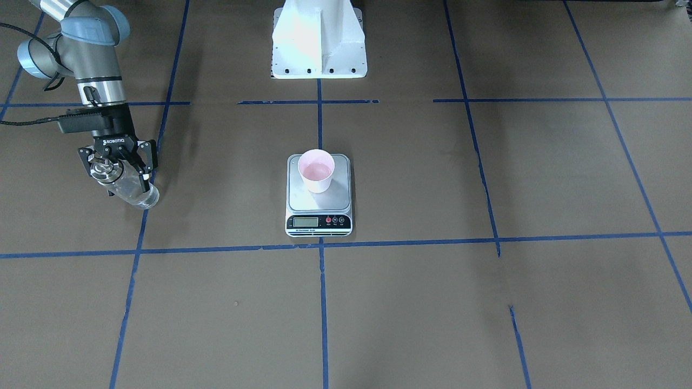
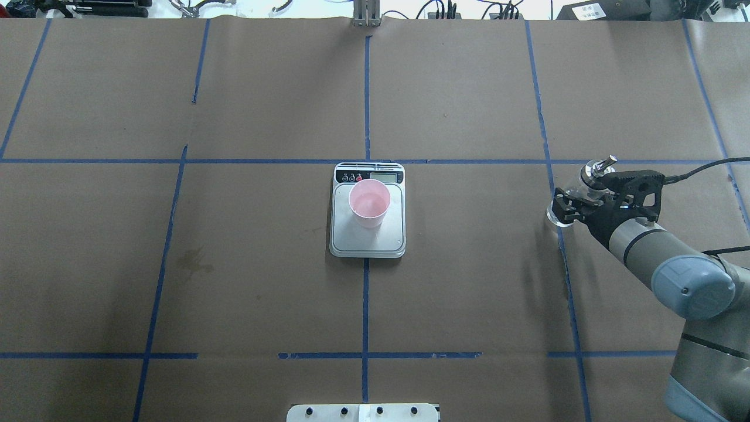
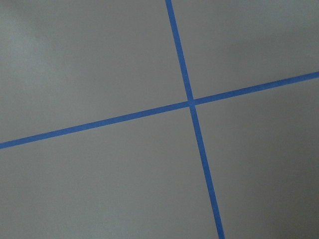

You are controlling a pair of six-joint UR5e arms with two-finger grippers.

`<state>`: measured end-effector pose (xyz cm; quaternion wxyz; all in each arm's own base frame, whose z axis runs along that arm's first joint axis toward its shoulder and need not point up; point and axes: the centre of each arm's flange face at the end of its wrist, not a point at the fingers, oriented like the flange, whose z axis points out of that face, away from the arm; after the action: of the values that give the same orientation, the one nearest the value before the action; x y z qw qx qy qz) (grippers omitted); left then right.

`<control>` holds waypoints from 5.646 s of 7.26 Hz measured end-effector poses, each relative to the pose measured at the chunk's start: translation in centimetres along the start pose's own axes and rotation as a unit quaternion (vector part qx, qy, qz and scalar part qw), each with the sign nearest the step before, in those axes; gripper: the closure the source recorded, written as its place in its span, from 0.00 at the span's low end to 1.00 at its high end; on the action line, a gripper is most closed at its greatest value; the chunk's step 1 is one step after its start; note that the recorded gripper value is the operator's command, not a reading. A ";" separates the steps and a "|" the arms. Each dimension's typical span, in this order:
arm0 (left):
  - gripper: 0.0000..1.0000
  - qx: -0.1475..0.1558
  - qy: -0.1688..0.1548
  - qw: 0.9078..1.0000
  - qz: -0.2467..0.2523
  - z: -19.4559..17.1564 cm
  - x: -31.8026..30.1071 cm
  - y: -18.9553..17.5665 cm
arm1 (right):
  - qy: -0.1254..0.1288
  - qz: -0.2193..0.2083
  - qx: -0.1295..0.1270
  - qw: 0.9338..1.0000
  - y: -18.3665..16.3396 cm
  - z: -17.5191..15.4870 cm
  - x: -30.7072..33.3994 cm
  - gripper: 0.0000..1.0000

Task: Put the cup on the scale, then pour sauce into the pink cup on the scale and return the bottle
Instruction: 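Close the right gripper on the bottle neck and lift it, then carry the bottle with the right gripper over the pink cup, then tilt the bottle spout down into the pink cup with the right gripper, then hold the bottle tilted over the cup to pour sauce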

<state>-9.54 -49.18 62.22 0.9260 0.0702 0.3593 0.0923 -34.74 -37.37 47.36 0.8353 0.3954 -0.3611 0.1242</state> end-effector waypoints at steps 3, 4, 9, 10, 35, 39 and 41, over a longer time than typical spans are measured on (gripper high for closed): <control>0.00 0.002 0.000 1.000 0.005 -0.2 0.2 -0.2 | 0.002 -0.102 0.024 0.994 -1.0 -0.3 -1.0 1.00; 0.00 0.003 0.000 1.000 0.006 -0.2 0.4 -0.2 | 0.001 -0.126 0.032 0.992 -1.5 -0.1 -2.2 1.00; 0.00 0.008 0.002 1.000 0.012 -0.8 1.2 -0.5 | 0.084 -0.302 0.066 0.947 -7.0 1.3 -14.1 1.00; 0.00 0.009 0.008 1.000 0.011 -0.8 1.3 -0.5 | 0.100 -0.317 0.062 0.941 -8.3 1.1 -17.6 1.00; 0.00 0.003 0.018 1.000 0.004 -0.3 1.1 -0.2 | 0.337 -0.690 0.062 0.637 -1.6 4.4 -30.1 1.00; 0.00 0.003 0.018 1.000 0.004 -0.2 1.0 -0.2 | 0.345 -0.702 0.069 0.619 -1.4 4.1 -30.2 1.00; 0.00 0.003 0.018 1.000 0.003 -0.2 1.0 -0.2 | 0.348 -0.704 0.071 0.615 -1.4 4.0 -30.1 1.00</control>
<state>-8.93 -49.14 61.33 0.9189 0.0723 0.3758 0.0955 -57.44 -38.94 27.13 0.6986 0.5136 0.3561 -0.3484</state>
